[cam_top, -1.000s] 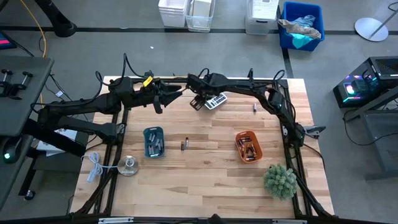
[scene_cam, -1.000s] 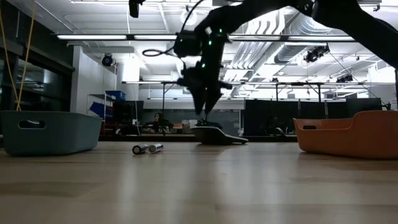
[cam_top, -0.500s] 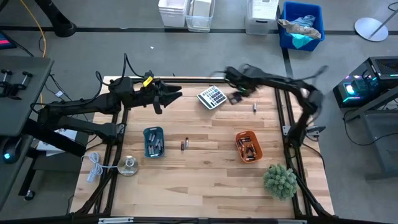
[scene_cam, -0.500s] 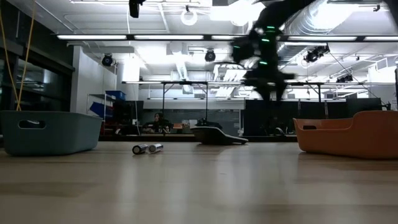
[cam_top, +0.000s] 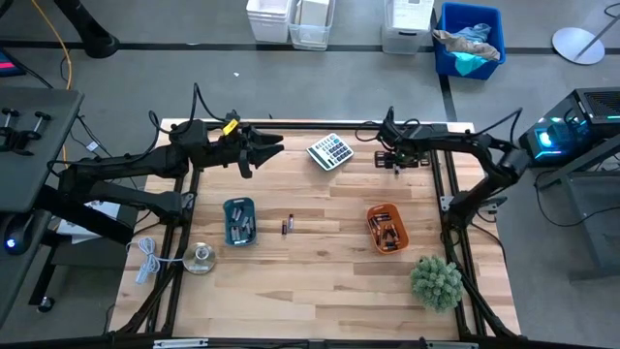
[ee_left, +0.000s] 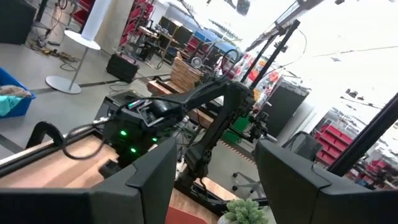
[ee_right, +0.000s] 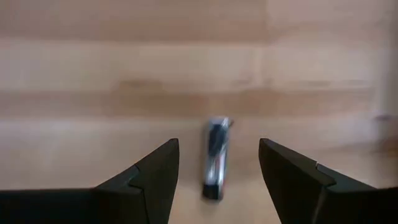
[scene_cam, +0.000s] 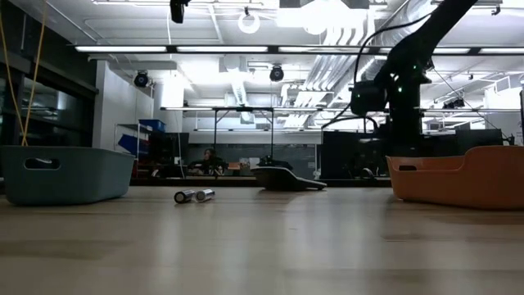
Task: Sort batteries
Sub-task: Put the silver battery into the blue bin
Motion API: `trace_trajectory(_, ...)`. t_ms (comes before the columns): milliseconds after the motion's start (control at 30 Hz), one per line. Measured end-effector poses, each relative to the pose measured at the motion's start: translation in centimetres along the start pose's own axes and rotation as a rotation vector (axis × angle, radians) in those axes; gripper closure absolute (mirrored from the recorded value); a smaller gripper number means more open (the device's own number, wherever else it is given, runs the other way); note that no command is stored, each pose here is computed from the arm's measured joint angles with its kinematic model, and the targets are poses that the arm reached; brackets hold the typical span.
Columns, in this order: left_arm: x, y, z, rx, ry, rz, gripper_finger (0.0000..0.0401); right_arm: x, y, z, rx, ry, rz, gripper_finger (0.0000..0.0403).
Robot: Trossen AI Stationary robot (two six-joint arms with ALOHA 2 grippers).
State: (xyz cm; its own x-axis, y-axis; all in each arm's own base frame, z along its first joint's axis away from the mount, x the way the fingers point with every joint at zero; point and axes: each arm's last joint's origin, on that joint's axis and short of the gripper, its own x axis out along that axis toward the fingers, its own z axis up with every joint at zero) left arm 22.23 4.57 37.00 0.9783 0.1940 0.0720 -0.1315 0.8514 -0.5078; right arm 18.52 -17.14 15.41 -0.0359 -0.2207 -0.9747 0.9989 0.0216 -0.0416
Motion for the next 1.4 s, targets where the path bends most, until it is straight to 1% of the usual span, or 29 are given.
trace_trajectory(100,0.0,0.0,-0.1,-0.022,0.007,0.003,0.0194,0.7,-0.1,0.4,0.012,-0.007,-0.025,0.0187)
trace_trajectory(267,0.0,0.1,-0.2,-0.045,0.020,0.011,0.0194,2.0,0.3,0.4,-0.030,0.046,-0.027,0.0188)
trace_trajectory(333,0.0,0.0,-0.1,-0.066,0.013,0.006,0.0194,2.6,0.6,0.2,-0.045,0.062,-0.049,0.0200)
trace_trajectory(367,0.0,0.0,-0.1,-0.075,0.005,0.001,0.0194,2.7,0.7,0.0,-0.051,0.068,-0.055,0.0213)
trace_trajectory(433,0.0,-0.4,0.3,-0.079,-0.030,-0.041,0.0194,2.8,1.0,-0.2,-0.072,0.072,-0.055,0.0258)
trace_trajectory(533,-0.2,-1.7,1.2,0.000,-0.126,-0.172,0.0194,2.4,1.6,-0.8,-0.139,0.050,-0.033,0.0360)
trace_trajectory(567,-0.3,-2.2,1.5,0.024,-0.170,-0.213,0.0194,2.2,1.9,-0.9,-0.158,0.038,-0.013,0.0371)
trace_trajectory(600,-0.5,-2.6,1.9,0.043,-0.213,-0.247,0.0194,1.9,2.2,-1.1,-0.170,0.025,0.012,0.0371)
trace_trajectory(633,-0.6,-3.0,2.2,0.055,-0.258,-0.275,0.0194,1.5,2.6,-1.3,-0.173,0.018,0.051,0.0370)
trace_trajectory(667,-0.8,-3.2,2.6,0.064,-0.300,-0.299,0.0194,1.1,3.4,-1.7,-0.177,0.028,0.117,0.0369)
trace_trajectory(700,-1.0,-3.4,2.9,0.069,-0.337,-0.317,0.0194,0.5,4.6,-2.1,-0.186,0.032,0.213,0.0369)
trace_trajectory(767,-1.3,-3.7,3.3,0.070,-0.385,-0.342,0.0194,-1.3,7.4,-3.0,-0.227,-0.013,0.431,0.0370)
trace_trajectory(867,-1.3,-3.7,3.3,0.070,-0.391,-0.346,0.0194,-4.2,11.7,-4.7,-0.251,-0.110,0.723,0.0370)
trace_trajectory(900,-1.2,-3.7,3.3,0.070,-0.384,-0.342,0.0194,-5.0,13.2,-5.5,-0.258,-0.136,0.806,0.0370)
trace_trajectory(967,-1.1,-3.6,3.1,0.070,-0.370,-0.334,0.0194,-6.5,16.2,-7.2,-0.297,-0.140,0.938,0.0370)
trace_trajectory(1000,-1.1,-3.6,3.1,0.070,-0.364,-0.330,0.0194,-7.1,17.7,-8.0,-0.325,-0.128,0.986,0.0370)
trace_trajectory(1067,-1.0,-3.5,3.0,0.061,-0.357,-0.313,0.0194,-7.5,20.9,-9.6,-0.398,-0.110,1.021,0.0370)
trace_trajectory(1133,-0.9,-3.4,3.0,0.049,-0.368,-0.291,0.0194,-7.6,24.1,-10.8,-0.473,-0.090,1.063,0.0370)
trace_trajectory(1233,-1.0,-3.4,3.1,0.009,-0.376,-0.286,0.0194,-8.0,28.8,-12.2,-0.586,-0.044,1.164,0.0370)
trace_trajectory(1333,-1.0,-3.4,3.1,-0.017,-0.374,-0.292,0.0194,-8.2,32.3,-13.3,-0.650,-0.008,1.225,0.0370)
trace_trajectory(1400,-1.1,-3.4,3.1,-0.030,-0.367,-0.303,0.0194,-8.2,34.1,-13.7,-0.690,0.003,1.253,0.0370)
